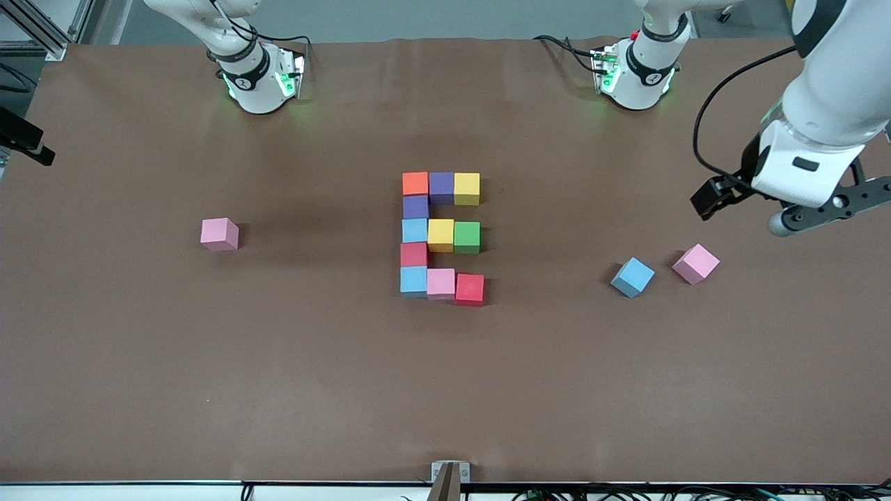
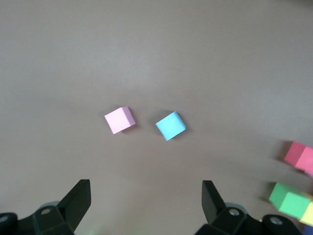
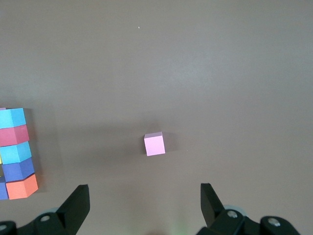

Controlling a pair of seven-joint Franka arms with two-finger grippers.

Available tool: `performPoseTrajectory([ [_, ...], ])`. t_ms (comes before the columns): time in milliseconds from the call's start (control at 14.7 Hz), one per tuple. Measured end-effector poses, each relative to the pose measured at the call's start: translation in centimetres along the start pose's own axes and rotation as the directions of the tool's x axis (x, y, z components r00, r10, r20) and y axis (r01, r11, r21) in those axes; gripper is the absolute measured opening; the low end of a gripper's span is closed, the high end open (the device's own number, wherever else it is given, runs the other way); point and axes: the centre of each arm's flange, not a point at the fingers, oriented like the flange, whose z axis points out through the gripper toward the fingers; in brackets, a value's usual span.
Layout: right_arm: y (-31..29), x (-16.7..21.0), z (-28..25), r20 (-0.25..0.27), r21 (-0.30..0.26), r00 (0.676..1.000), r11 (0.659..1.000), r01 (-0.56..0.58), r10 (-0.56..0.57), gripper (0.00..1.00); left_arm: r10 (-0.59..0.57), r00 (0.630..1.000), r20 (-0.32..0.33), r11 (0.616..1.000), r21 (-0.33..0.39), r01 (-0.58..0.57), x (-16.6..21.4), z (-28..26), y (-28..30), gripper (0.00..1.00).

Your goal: Arrange 11 blocks into digit 3

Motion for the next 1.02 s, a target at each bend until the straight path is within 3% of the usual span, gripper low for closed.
performPoseTrajectory([
  [204,0.0,0.0,0.0,0.000,0.000,1.000,1.000,0.000,0.000,1.00,0.062,0.998,0.006,0.998,0.007,-0.062,-0.7,-0.3,-1.7,1.00],
  [543,0.0,0.0,0.0,0.000,0.000,1.000,1.000,0.000,0.000,1.00,0.099,0.994,0.048,0.995,-0.026,-0.098,-2.5,0.3,-3.2,1.00],
  [1018,0.0,0.0,0.0,0.000,0.000,1.000,1.000,0.000,0.000,1.00,0.126,0.990,0.059,0.992,-0.026,-0.125,-5.3,0.5,-3.9,1.00],
])
